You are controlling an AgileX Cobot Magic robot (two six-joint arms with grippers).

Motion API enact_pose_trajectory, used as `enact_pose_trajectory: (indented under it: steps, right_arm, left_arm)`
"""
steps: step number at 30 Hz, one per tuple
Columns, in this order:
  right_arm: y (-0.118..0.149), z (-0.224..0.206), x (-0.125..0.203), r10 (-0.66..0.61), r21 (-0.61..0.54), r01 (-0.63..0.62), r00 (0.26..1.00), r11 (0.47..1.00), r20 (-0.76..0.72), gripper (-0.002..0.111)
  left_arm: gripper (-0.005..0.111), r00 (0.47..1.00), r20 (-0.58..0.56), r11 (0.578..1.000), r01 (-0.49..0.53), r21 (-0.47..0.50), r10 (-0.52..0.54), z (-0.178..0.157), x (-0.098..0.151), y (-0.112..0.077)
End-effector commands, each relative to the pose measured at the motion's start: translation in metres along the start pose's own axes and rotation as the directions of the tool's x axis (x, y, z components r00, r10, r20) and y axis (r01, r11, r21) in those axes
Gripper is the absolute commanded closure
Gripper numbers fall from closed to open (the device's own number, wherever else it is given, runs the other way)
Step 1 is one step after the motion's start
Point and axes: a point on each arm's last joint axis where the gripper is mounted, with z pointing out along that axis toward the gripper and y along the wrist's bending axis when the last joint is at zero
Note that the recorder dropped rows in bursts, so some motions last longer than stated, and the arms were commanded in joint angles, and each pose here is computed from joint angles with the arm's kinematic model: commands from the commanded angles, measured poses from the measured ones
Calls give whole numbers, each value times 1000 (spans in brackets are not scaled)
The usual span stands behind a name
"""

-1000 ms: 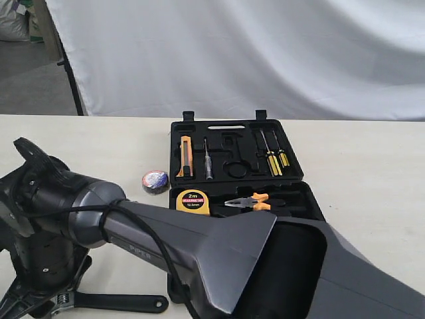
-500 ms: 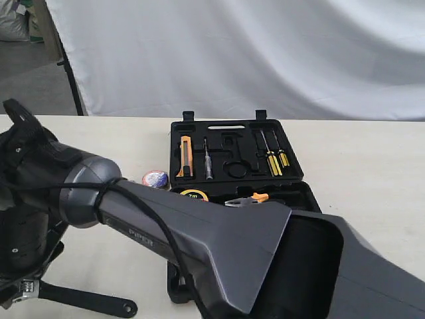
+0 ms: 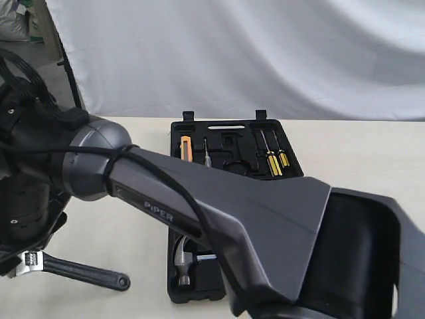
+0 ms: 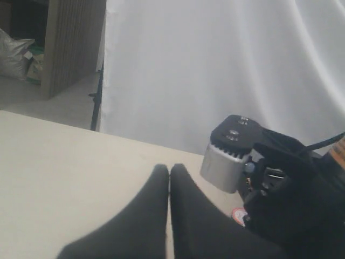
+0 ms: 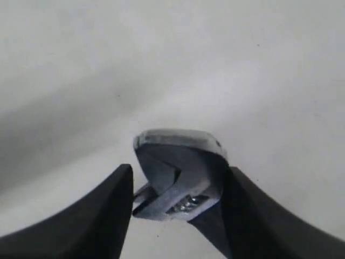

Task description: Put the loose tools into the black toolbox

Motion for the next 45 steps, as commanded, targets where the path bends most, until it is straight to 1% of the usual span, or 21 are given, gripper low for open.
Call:
enact_pose_trajectory:
  steps: [1, 10, 17, 19, 21, 22, 23, 25, 26, 27, 30, 33, 35, 36, 37, 38, 40, 41, 42, 44, 45]
  right_arm:
    - [-5, -18, 6, 7, 52, -6, 1000, 999, -8, 109]
    - [-8, -32, 17, -4, 91, 7, 999, 996, -34, 109]
    - [-11, -6, 21, -78, 80, 86, 993, 993, -92, 109]
    - [-17, 2, 23, -114, 40, 119, 988, 992, -108, 109]
    - [-28, 10, 25, -184, -50, 179, 977, 983, -107, 109]
    - [-35, 12, 25, -219, -121, 208, 972, 971, -82, 109]
    - [-42, 14, 26, -260, -193, 247, 965, 950, -45, 109]
    - [-57, 14, 25, -350, -279, 350, 935, 894, 51, 109]
    - [-67, 15, 26, -390, -290, 398, 917, 871, 86, 109]
    - [-75, 14, 27, -403, -287, 414, 910, 864, 101, 109]
    - [-91, 16, 30, -349, -285, 358, 933, 889, 83, 109]
    - [-95, 22, 29, -262, -268, 270, 963, 925, 69, 109]
    - [-90, 29, 26, -242, -255, 258, 966, 932, 90, 108]
    - [-89, 33, 26, -243, -247, 257, 966, 934, 86, 104]
    - [-85, 36, 25, -241, -230, 253, 967, 940, 79, 97]
    - [-82, 39, 25, -247, -211, 255, 967, 944, 65, 87]
    - [-78, 44, 24, -246, -169, 251, 968, 953, 51, 64]
    - [-75, 47, 23, -254, -143, 258, 966, 955, 48, 52]
    - [-72, 51, 23, -273, -122, 277, 961, 953, 46, 41]
    - [-62, 56, 21, -318, -88, 322, 947, 943, 51, 32]
    - [-57, 59, 20, -354, -74, 358, 934, 931, 56, 32]
  left_arm:
    - [106, 1000, 20, 1000, 1, -21, 0, 0, -2, 1]
    - [106, 1000, 20, 1000, 1, -21, 0, 0, -2, 1]
    - [106, 1000, 20, 1000, 1, -21, 0, 0, -2, 1]
    - [106, 1000, 20, 1000, 1, -21, 0, 0, -2, 1]
    - [106, 1000, 20, 1000, 1, -21, 0, 0, -2, 1]
    - [106, 1000, 20, 1000, 1, -21, 0, 0, -2, 1]
    - [106, 1000, 20, 1000, 1, -21, 0, 0, -2, 1]
    - [106, 1000, 20, 1000, 1, -21, 0, 0, -2, 1]
    - [106, 1000, 20, 1000, 1, -21, 0, 0, -2, 1]
    - [106, 1000, 20, 1000, 1, -21, 0, 0, -2, 1]
    - [106, 1000, 20, 1000, 1, -21, 0, 0, -2, 1]
    - [106, 1000, 20, 1000, 1, -21, 0, 0, -2, 1]
    - [106, 1000, 20, 1000, 1, -21, 0, 0, -2, 1]
    - [106, 1000, 20, 1000, 1, -21, 0, 0, -2, 1]
    - [106, 1000, 20, 1000, 1, -21, 0, 0, -2, 1]
    - [106, 1000, 20, 1000, 1, -21, 0, 0, -2, 1]
    - [106, 1000, 20, 1000, 1, -21, 0, 0, -2, 1]
    - [106, 1000, 20, 1000, 1, -21, 0, 0, -2, 1]
    - [106, 1000, 20, 1000, 1, -21, 0, 0, -2, 1]
    - [106, 1000, 20, 1000, 1, -21, 0, 0, -2, 1]
    - [106, 1000, 20, 1000, 1, -21, 0, 0, -2, 1]
